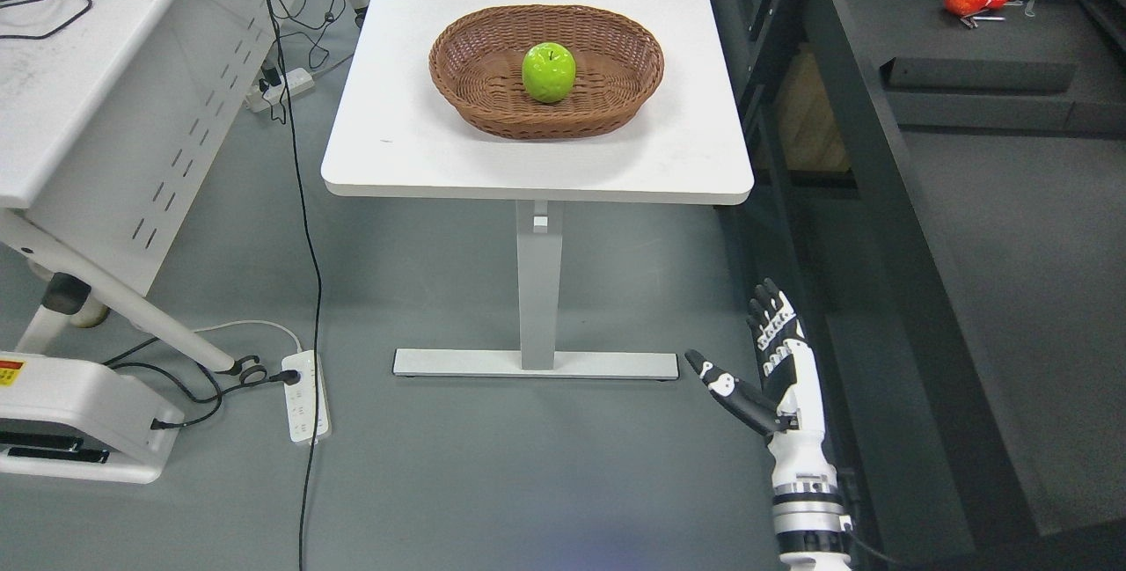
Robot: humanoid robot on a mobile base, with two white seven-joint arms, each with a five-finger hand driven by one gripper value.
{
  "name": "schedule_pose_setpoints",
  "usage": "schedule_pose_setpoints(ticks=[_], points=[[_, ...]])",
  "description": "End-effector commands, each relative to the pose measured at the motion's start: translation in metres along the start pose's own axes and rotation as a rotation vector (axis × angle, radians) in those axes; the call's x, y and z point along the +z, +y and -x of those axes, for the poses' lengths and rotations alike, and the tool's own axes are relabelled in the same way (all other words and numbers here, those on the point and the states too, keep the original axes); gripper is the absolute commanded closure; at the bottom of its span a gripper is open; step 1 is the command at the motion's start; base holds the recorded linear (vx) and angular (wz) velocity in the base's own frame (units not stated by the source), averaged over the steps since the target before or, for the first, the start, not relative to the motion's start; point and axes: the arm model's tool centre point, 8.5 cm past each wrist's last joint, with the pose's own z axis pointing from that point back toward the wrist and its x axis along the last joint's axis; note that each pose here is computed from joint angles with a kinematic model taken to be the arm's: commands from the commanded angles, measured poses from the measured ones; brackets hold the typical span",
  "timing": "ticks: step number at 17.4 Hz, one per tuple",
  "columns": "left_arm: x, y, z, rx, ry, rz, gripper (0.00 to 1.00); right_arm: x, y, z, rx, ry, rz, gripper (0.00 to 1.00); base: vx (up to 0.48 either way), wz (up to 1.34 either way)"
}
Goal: Place green apple on left shelf middle layer
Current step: 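Drive toward the table while raising the right hand toward the wicker basket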
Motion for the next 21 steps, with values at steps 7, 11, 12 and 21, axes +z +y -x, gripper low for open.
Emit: schedule_pose_setpoints(ticks=[7, 11, 12, 21], points=[[0.002, 0.011, 0.006, 0.002, 0.013, -0.018, 0.0, -0.002, -0.005, -0.001, 0.019, -0.01, -0.005, 0.0, 0.0, 0.0], [0.002, 0.011, 0.006, 0.002, 0.013, -0.018, 0.0, -0.025, -0.014, -0.021, 0.44, -0.104, -0.042, 0.01, 0.0, 0.0], [0.002, 0.011, 0.006, 0.002, 0.013, -0.018, 0.0, -0.03, -0.02, -0.025, 0.592, -0.127, -0.032, 0.01, 0.0, 0.0], [0.002, 0.011, 0.006, 0.002, 0.013, -0.018, 0.0, -0.037, -0.049, -0.05, 0.776, -0.296, -0.027, 0.0, 0.069, 0.03]])
